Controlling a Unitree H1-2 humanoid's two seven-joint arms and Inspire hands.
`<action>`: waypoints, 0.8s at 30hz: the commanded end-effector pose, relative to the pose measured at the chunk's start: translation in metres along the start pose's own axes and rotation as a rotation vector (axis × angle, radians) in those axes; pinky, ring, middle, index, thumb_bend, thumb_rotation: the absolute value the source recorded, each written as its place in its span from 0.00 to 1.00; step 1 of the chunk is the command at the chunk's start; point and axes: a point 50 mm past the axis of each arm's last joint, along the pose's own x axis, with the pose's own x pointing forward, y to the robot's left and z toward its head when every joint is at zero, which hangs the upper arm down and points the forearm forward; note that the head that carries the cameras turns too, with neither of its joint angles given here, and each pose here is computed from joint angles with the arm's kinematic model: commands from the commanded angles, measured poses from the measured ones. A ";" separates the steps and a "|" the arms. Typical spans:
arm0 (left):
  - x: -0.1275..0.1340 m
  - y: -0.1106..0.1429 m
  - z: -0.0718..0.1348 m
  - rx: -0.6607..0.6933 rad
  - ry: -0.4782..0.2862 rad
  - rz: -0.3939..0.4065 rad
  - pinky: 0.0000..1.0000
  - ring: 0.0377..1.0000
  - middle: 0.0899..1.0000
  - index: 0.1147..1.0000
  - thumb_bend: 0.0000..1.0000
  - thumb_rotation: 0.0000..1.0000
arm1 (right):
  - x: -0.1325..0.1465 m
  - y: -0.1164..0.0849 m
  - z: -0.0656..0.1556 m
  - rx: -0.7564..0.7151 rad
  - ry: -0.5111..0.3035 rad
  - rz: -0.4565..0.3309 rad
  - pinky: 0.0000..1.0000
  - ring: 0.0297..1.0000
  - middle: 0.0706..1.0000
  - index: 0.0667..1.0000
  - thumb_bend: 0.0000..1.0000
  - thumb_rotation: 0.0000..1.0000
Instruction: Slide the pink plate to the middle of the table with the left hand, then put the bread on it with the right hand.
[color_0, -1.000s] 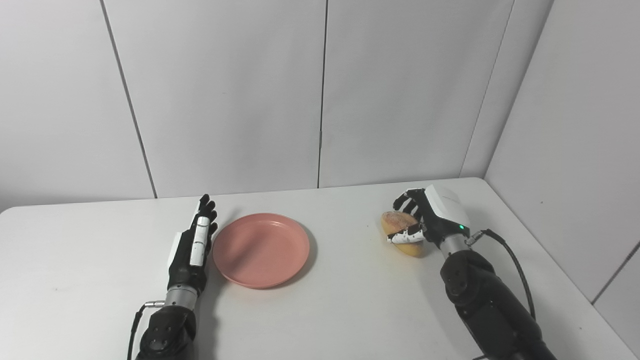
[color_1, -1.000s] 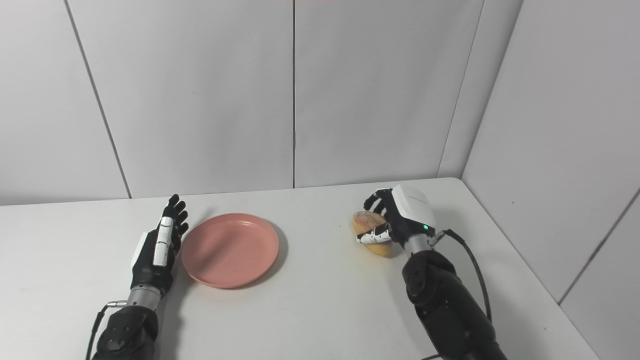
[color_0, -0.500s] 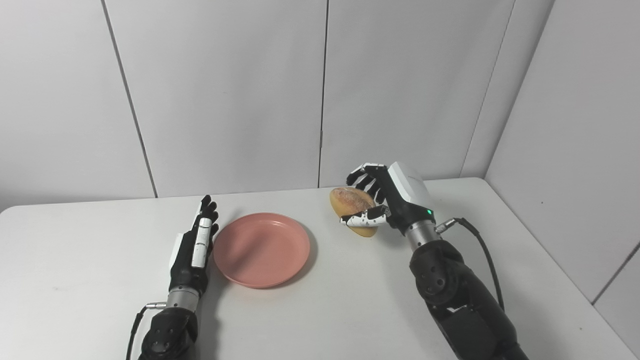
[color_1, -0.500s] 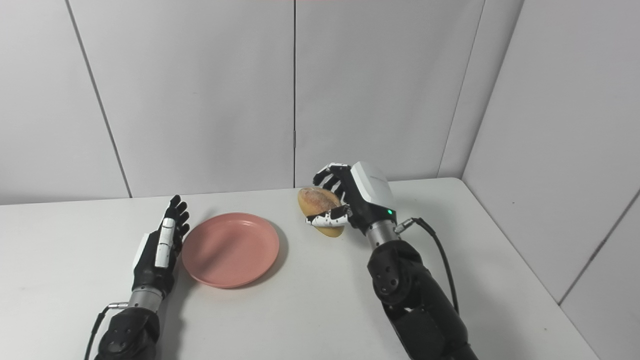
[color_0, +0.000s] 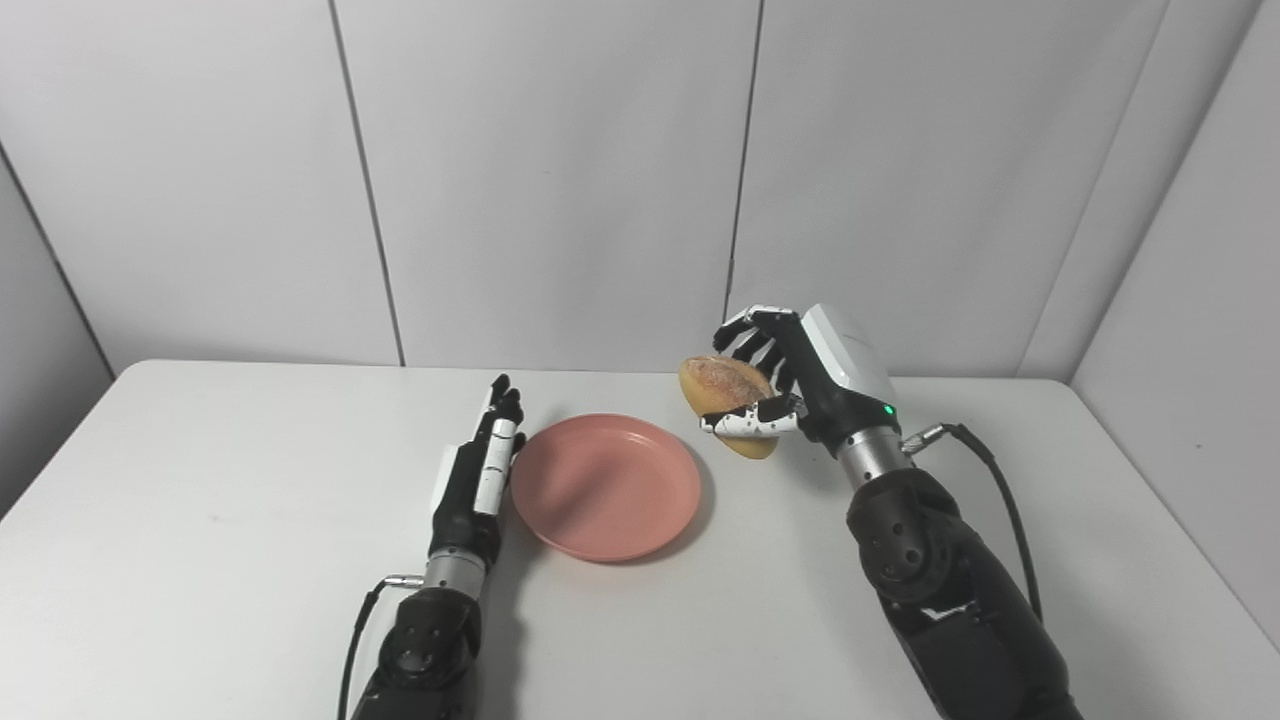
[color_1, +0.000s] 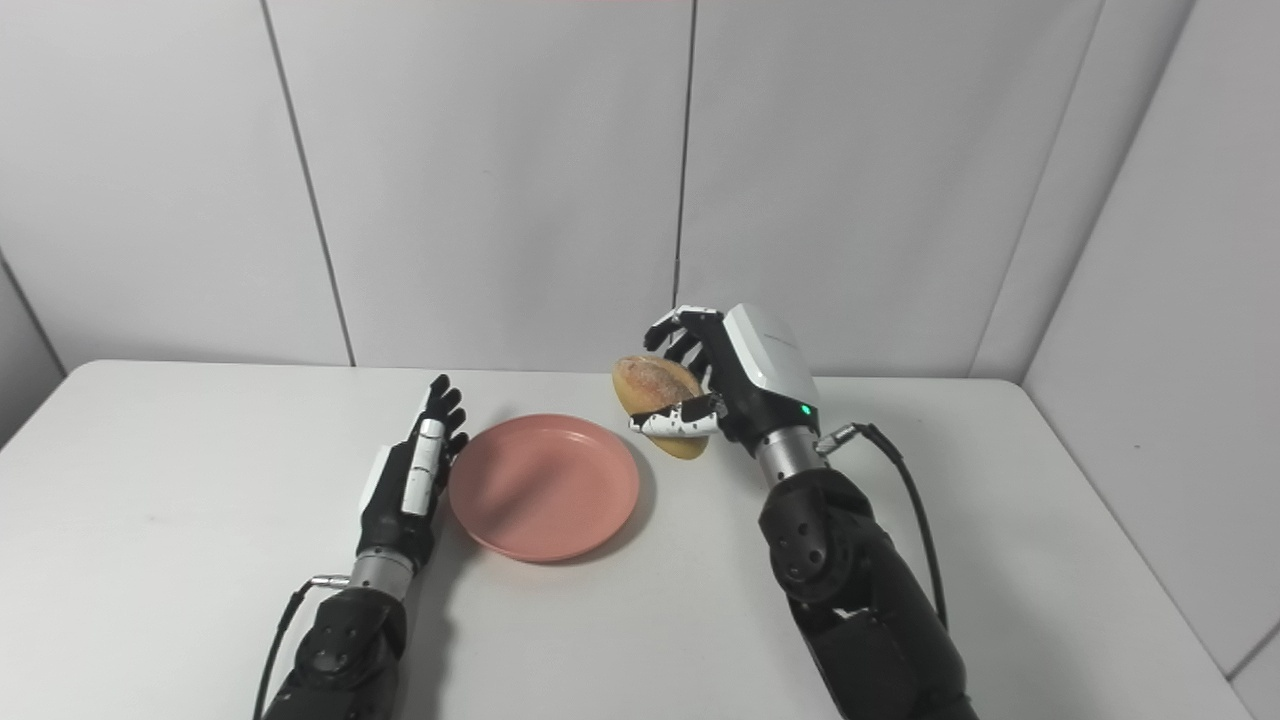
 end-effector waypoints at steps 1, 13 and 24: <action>0.005 -0.011 0.012 -0.003 -0.028 -0.008 0.97 1.00 1.00 0.98 0.68 1.00 | 0.015 -0.022 0.023 -0.008 -0.107 -0.059 0.30 0.36 0.43 0.52 0.50 0.00; -0.003 -0.021 0.020 0.018 0.010 0.013 0.97 0.99 1.00 0.96 0.70 1.00 | 0.019 -0.010 0.044 0.026 -0.153 -0.005 0.31 0.36 0.44 0.52 0.50 0.00; -0.004 -0.028 0.018 0.011 0.027 0.042 0.95 0.97 0.98 0.93 0.69 1.00 | 0.032 0.014 0.050 -0.006 -0.169 0.048 0.20 0.38 0.48 0.45 0.51 0.00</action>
